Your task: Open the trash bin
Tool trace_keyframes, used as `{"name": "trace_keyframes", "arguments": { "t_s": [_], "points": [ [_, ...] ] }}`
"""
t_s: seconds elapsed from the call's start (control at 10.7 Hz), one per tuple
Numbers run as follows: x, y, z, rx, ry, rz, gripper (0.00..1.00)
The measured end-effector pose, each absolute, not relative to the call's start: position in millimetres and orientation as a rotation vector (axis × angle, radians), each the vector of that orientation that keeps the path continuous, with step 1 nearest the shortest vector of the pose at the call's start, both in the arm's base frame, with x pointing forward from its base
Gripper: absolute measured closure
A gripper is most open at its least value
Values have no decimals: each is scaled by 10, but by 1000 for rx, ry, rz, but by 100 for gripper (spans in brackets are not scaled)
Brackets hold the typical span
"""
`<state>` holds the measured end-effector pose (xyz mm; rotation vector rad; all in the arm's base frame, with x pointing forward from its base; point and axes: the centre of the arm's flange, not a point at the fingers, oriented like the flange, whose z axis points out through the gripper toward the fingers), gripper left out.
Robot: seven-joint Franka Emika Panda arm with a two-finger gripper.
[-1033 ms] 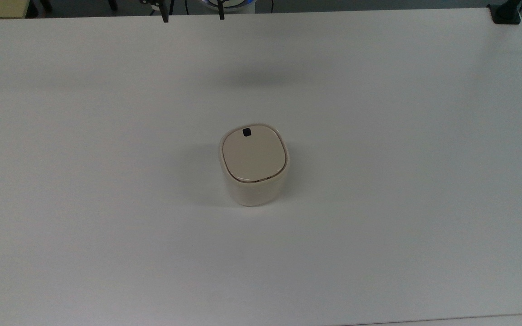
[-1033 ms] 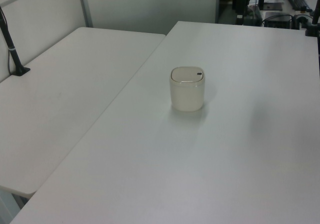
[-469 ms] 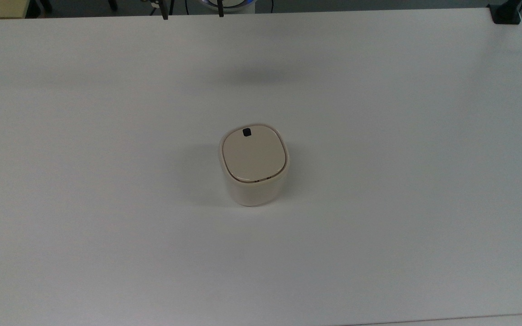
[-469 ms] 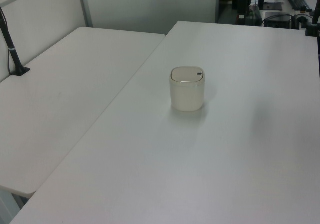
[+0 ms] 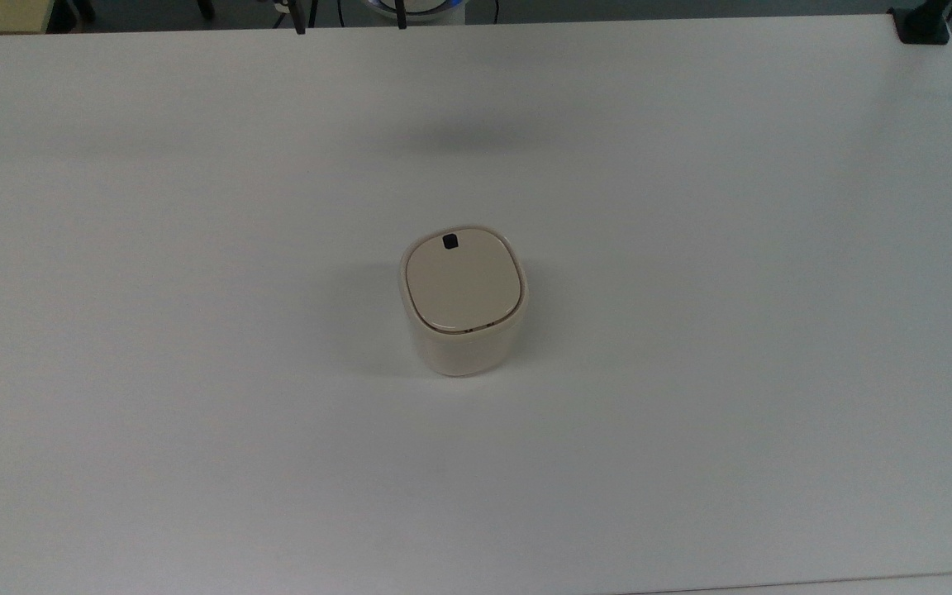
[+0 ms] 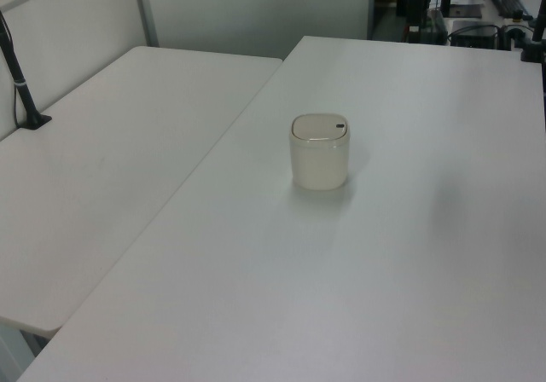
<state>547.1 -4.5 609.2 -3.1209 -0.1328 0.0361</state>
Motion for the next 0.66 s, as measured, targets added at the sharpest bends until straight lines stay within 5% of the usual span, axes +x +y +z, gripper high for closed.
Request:
{"name": "trace_keyframes", "arguments": {
  "t_s": [0.28, 0.66],
  "points": [
    [5471, -55, 6092, -3118, -184, 35, 13],
    [5470, -98, 6092, -3118, -183, 35, 78]
  ]
}}
